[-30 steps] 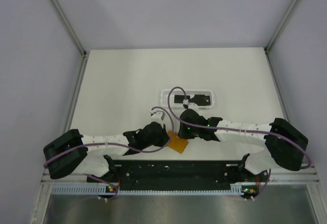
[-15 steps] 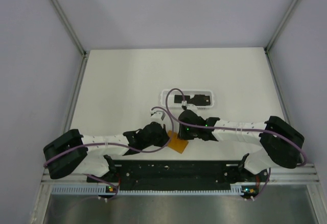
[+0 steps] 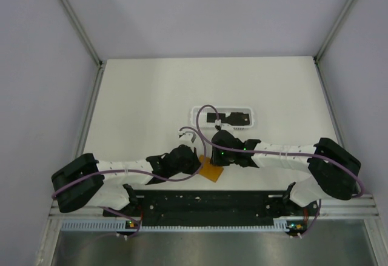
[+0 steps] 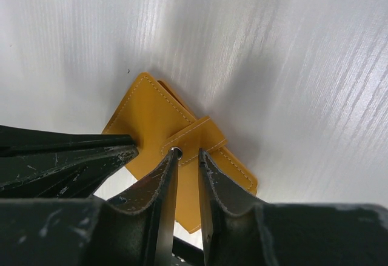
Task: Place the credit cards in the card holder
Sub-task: Close the card holder at the corner of the board.
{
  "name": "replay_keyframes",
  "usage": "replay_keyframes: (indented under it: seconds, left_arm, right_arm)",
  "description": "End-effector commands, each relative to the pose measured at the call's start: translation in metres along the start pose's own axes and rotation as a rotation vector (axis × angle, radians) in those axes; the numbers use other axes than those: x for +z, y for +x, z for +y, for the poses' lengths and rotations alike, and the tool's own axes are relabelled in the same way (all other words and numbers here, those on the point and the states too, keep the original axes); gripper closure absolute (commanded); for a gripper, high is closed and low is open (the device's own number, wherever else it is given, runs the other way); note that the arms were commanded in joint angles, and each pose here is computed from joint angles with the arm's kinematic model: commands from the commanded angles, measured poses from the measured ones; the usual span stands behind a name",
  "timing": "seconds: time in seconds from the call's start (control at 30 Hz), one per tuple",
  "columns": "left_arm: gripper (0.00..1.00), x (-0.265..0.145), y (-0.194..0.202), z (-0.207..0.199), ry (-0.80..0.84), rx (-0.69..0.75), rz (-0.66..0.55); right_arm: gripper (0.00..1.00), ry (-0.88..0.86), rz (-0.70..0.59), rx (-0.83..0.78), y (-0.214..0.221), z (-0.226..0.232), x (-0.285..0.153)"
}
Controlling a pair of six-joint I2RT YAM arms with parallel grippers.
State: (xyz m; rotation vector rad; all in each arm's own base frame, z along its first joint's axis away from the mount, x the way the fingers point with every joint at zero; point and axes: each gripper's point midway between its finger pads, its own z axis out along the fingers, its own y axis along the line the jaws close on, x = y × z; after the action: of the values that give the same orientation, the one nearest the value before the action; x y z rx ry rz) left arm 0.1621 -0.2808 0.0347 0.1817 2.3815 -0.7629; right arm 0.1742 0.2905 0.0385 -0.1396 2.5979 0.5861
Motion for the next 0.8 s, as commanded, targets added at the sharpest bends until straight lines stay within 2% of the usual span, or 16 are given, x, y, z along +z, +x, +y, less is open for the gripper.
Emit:
replay_keyframes:
  seconds: [0.0, 0.37, 0.77]
  left_arm:
    - [1.0, 0.001, 0.006, 0.011, -0.034, 0.014, 0.017]
    - [1.0, 0.001, 0.006, 0.01, -0.031, 0.018, 0.018]
    - [1.0, 0.001, 0.006, 0.01, -0.028, 0.019, 0.02]
  right_arm:
    - [0.8, -0.065, -0.047, -0.003, -0.022, 0.023, -0.002]
    - [0.8, -0.066, -0.016, -0.011, -0.017, 0.024, 0.003]
    - [0.84, -0.04, 0.032, -0.017, -0.006, 0.019, 0.011]
